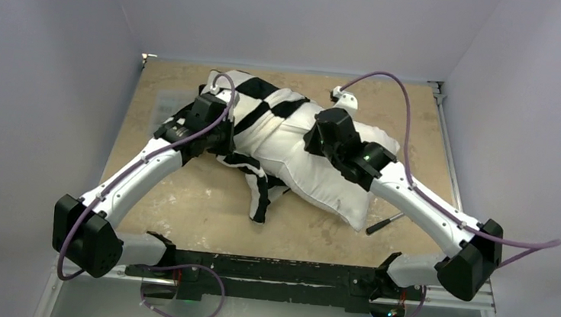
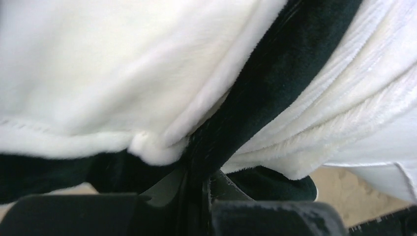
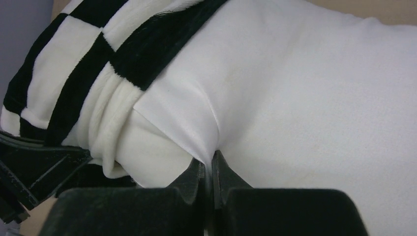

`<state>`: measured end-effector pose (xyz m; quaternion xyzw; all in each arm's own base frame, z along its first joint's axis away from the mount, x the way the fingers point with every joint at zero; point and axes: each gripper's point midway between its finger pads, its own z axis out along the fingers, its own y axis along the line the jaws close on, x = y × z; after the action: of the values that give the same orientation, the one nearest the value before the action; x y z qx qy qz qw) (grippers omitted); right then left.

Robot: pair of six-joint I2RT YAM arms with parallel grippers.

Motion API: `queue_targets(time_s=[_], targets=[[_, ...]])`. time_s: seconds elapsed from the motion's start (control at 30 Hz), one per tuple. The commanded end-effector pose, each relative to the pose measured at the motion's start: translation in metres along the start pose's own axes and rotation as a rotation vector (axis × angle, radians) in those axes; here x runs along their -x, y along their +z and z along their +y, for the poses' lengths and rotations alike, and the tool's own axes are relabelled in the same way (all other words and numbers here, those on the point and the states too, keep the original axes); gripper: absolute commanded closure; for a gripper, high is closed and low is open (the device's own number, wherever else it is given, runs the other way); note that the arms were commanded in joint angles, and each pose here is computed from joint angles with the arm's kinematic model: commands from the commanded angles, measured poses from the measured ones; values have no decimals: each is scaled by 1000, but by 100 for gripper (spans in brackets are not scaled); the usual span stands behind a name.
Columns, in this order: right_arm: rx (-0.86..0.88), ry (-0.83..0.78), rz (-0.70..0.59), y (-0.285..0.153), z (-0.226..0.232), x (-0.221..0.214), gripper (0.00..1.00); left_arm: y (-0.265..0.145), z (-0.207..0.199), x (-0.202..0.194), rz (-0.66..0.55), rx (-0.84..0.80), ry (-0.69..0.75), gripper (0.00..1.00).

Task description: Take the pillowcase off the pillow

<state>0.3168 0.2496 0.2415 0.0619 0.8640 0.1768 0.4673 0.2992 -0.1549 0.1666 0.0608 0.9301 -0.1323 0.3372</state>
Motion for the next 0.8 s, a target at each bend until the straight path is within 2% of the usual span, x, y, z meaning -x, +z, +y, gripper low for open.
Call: queue_targets(time_s=[0.0,0.23,0.37,0.43,0.53,0.63,0.77], targets=[[0,107,-253,-37,-19,85,100,-21,69,43,-157,328,11,100],[-41,129,-368,-66,-52,127,100,-30,131,59,-255,462,-119,100],[-16,109,-381,-76,-52,133,100,-22,156,56,-242,526,-143,100],[56,71,-368,-80,-41,131,100,-10,156,48,-206,509,-150,100],[224,-8,-343,-91,-14,125,100,6,138,36,-147,390,-162,100],[392,-90,-279,-97,11,106,100,2,120,28,-150,292,-173,87],[450,-164,-165,-78,18,73,95,-23,104,33,-209,221,-175,73]])
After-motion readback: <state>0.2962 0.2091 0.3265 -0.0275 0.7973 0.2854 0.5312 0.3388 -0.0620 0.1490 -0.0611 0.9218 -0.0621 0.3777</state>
